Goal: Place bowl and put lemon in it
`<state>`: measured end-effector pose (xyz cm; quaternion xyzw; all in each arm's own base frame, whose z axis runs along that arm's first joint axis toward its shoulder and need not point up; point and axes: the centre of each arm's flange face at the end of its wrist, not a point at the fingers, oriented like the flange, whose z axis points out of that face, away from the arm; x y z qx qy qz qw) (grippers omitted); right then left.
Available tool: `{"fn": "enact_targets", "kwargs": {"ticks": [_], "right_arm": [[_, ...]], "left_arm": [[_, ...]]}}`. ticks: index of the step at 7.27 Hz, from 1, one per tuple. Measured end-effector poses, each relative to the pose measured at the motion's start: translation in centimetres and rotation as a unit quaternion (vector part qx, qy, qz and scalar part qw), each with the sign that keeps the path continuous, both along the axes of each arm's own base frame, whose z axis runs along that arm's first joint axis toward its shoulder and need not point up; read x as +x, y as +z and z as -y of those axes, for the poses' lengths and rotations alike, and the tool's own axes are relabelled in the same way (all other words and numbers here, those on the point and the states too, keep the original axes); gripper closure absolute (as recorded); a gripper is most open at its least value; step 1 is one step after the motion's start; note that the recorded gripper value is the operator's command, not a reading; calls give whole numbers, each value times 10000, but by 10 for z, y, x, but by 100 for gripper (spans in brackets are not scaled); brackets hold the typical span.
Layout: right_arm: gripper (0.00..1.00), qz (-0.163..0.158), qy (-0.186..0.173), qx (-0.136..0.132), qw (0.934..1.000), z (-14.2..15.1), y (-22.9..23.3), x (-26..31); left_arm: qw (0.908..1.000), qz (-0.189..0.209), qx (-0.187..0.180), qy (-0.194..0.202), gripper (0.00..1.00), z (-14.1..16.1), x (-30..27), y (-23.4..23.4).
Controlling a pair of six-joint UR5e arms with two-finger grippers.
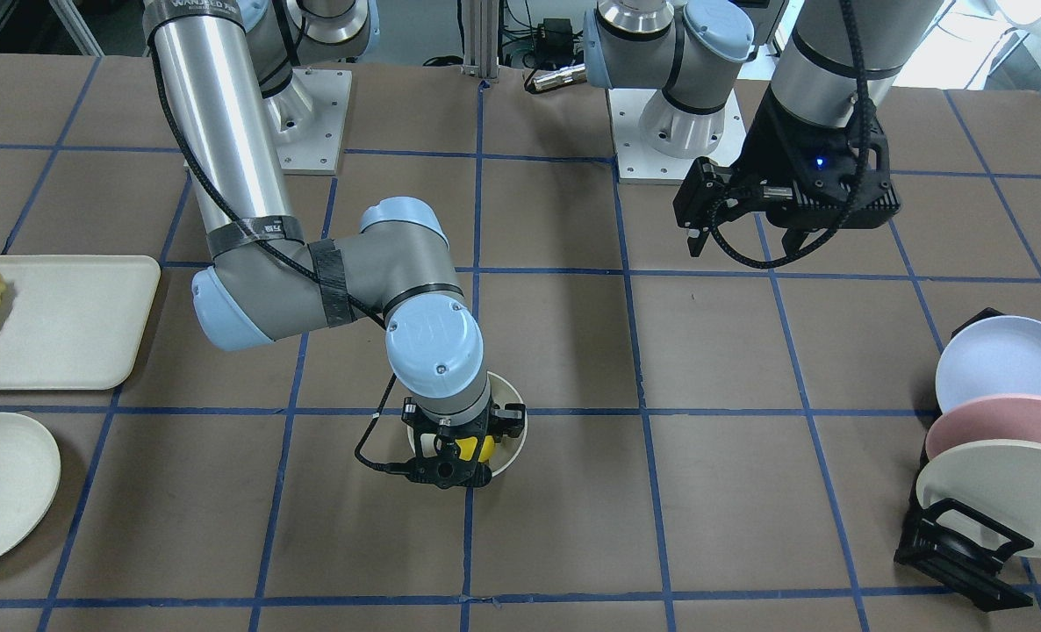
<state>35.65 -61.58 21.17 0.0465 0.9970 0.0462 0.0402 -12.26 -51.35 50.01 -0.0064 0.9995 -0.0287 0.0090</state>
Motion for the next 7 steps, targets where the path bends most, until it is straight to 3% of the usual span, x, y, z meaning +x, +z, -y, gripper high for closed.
{"fn": "enact_targets", "kwargs": {"ticks": [1,5,7], "right_arm": [[0,-11,-7,14,10000,0,-1,-1],[0,-9,-23,-52,10000,1,9,-3],[0,15,-98,-227,9997,-2,58,-16]], "left_arm": [[10000,0,-1,2,0,0,0,0],[10000,0,13,4,0,0,0,-1],[10000,0,5,2,0,0,0,-1]]}}
